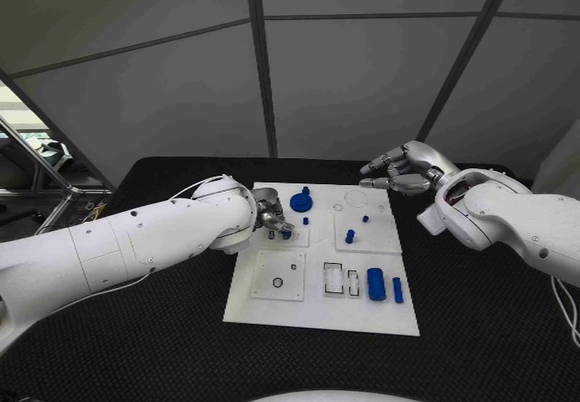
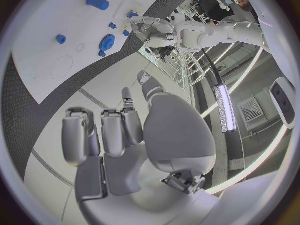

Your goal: Assemble the parts on the task board

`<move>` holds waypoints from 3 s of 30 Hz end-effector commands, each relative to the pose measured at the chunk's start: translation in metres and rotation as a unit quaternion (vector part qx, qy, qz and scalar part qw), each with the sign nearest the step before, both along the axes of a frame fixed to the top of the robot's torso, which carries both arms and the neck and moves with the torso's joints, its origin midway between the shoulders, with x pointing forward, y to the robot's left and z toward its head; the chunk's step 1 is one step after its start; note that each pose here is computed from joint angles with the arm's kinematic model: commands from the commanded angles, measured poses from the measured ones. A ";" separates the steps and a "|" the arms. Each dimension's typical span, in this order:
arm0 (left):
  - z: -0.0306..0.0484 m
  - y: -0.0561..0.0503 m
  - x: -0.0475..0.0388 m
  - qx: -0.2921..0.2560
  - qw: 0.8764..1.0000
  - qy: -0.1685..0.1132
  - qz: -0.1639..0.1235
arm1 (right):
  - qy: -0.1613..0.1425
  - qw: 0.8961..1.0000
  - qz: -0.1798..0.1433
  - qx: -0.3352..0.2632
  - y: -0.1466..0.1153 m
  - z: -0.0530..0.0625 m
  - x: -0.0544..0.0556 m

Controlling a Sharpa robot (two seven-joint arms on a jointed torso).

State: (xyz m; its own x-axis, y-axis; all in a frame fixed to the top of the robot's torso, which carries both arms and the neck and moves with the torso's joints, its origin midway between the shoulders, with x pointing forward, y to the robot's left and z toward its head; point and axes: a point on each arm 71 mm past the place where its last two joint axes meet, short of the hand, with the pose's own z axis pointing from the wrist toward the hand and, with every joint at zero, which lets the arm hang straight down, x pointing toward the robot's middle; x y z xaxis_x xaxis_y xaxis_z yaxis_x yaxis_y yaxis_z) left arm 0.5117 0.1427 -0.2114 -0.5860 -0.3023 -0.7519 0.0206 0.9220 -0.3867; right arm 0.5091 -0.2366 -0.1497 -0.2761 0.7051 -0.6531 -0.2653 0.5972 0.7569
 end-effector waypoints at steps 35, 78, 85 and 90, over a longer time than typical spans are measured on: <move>-0.0041 -0.002 0.0002 0.036 0.999 0.011 -0.016 | -0.008 1.000 0.008 0.003 0.002 0.002 0.000; -0.0089 -0.003 0.0102 0.042 0.999 0.018 -0.003 | -0.009 1.000 0.007 0.003 0.002 0.002 0.001; -0.0045 0.000 0.0108 0.032 0.999 0.007 0.003 | -0.010 1.000 0.006 0.003 0.002 0.002 0.001; 0.0079 0.001 0.0139 0.015 1.000 -0.007 0.010 | -0.009 1.000 0.003 0.003 0.001 0.002 0.002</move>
State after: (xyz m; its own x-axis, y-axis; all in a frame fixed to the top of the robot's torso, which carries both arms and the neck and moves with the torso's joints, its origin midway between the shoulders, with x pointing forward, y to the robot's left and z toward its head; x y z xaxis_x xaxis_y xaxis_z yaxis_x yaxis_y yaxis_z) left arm 0.5247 0.1444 -0.2074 -0.5894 -0.2741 -0.7599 0.0093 0.9383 -0.3457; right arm 0.5109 -0.2366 -0.1500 -0.2724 0.7059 -0.6539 -0.2714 0.5956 0.7560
